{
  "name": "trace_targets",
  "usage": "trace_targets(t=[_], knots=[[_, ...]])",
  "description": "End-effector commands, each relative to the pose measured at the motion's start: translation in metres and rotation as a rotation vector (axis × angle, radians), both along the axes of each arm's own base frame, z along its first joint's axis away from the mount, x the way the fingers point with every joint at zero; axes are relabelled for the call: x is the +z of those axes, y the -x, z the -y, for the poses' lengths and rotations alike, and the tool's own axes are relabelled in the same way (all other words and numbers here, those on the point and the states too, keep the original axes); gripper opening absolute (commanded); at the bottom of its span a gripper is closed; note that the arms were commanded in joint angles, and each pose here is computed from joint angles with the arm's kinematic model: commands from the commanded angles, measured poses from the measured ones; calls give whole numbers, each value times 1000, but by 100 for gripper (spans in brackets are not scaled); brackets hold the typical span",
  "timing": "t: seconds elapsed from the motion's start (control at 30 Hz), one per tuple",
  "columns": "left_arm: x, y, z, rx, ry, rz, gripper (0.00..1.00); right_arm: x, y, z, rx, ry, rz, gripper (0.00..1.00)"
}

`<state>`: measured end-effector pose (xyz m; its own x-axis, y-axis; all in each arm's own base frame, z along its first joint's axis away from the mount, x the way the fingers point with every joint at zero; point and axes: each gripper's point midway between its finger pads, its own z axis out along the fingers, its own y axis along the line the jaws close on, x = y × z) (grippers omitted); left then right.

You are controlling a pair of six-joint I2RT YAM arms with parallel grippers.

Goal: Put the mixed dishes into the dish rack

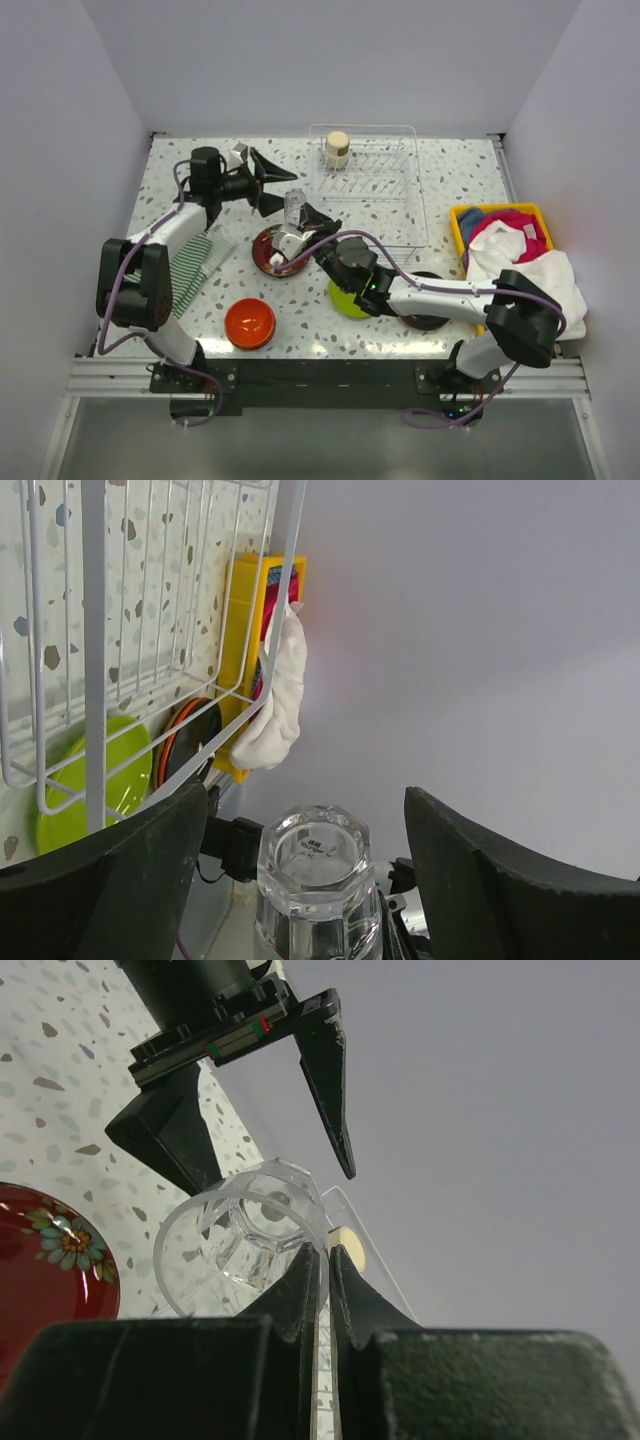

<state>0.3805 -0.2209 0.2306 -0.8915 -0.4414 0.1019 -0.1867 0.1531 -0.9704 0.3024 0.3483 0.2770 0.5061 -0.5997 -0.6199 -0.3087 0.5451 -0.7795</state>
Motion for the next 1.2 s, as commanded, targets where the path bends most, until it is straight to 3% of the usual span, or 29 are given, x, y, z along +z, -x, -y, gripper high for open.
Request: trace_targets(t=[0.0,0.27,0.77,1.17], knots=[[22,14,4,-40,6,50,80,23,-4,-4,-21,-62,8,0],[20,21,3,-53,-6,44,72,14,-7,-8,-20,-38,-4,0],[11,22,1,-44,-35,40,79,33,-22,-6,-53,-71,27,0],[14,23,2,-51,-23,44,78,31,-26,-12,-51,-61,21,0]])
